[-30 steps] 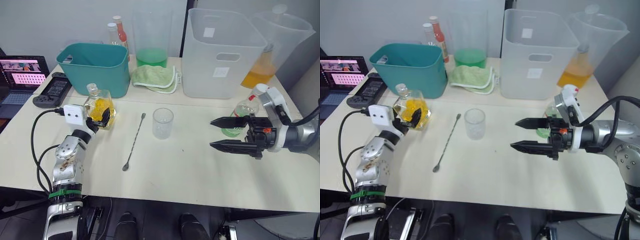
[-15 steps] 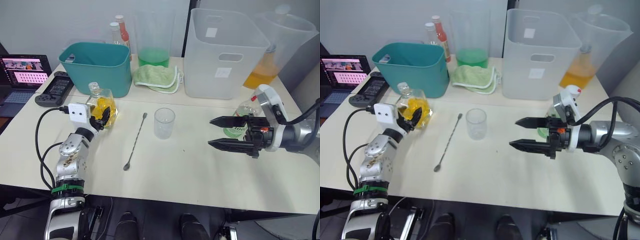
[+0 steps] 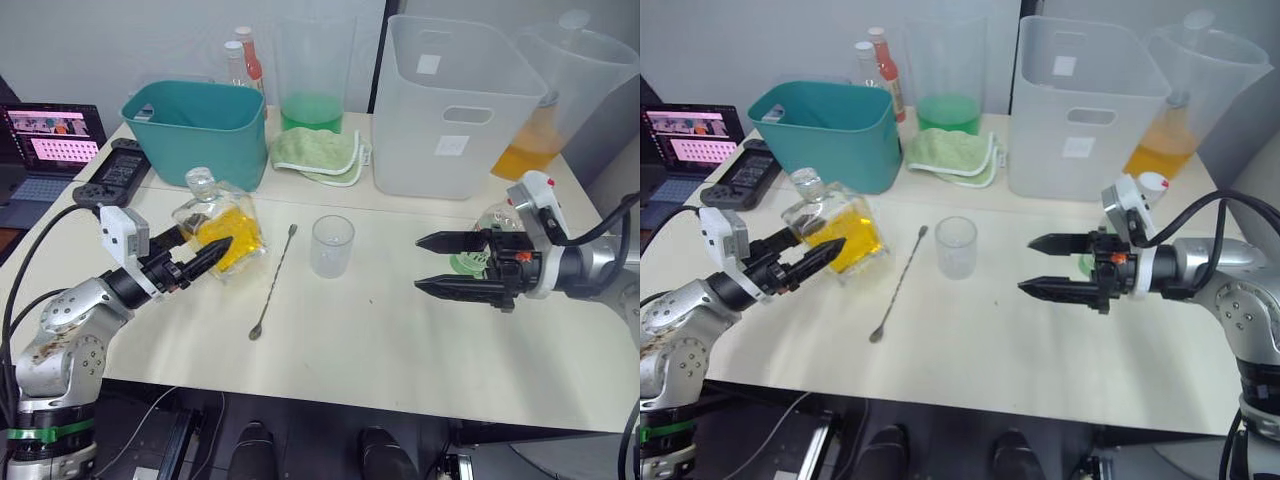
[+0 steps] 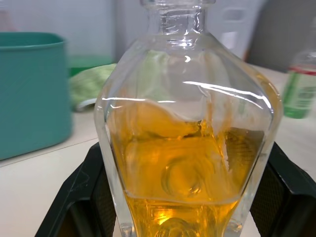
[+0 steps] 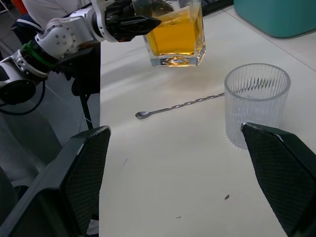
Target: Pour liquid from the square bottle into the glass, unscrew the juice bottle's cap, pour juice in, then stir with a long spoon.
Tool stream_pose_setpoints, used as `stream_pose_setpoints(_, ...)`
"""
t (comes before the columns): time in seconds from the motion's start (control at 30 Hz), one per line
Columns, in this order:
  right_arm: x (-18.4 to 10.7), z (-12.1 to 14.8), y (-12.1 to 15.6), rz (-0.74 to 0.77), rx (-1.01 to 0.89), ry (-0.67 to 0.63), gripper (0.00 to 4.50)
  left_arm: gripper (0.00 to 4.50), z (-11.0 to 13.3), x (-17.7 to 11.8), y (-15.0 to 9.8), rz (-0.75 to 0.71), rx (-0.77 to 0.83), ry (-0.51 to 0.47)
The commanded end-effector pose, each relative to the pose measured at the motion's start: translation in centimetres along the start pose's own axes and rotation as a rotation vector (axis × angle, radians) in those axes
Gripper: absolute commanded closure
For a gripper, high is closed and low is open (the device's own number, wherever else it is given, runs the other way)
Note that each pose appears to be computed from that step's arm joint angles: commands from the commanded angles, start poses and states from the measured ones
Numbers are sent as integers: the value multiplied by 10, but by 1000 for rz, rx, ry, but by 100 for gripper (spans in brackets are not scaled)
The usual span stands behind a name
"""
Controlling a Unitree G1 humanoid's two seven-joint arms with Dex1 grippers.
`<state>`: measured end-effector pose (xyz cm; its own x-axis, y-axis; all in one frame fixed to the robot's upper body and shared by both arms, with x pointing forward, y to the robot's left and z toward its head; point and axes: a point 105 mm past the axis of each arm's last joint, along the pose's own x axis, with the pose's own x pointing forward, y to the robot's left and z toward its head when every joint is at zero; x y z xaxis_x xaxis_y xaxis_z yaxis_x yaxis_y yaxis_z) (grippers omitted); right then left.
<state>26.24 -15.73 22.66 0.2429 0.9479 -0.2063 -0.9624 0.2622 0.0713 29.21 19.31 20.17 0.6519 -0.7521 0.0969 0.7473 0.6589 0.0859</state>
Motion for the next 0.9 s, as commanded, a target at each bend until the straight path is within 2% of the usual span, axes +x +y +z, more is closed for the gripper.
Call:
stream_pose_setpoints(0.03,-8,2,4,-13,-37,12,0,172,27,15,-30,-189,54,-66)
stream_pose_setpoints(0.17,-16,-4,10,-45,-21,29,0,172,21,37,-62,-415,104,-16)
stream_pose_setpoints(0.27,-19,-4,13,-71,-24,28,0,172,16,48,-71,-498,122,-14)
stream_pose_setpoints(0.37,-25,-3,19,-112,-25,20,0,172,1,61,-82,-605,152,9)
stream_pose_setpoints(0.57,-27,-2,36,-130,-37,17,0,172,-17,76,-87,-673,160,6)
stream_pose_setpoints(0.73,-27,3,47,-156,-48,2,0,172,-50,70,-89,-754,199,89)
stream_pose_setpoints(0.9,-27,4,50,-172,-47,0,0,172,-60,66,-87,-773,200,115)
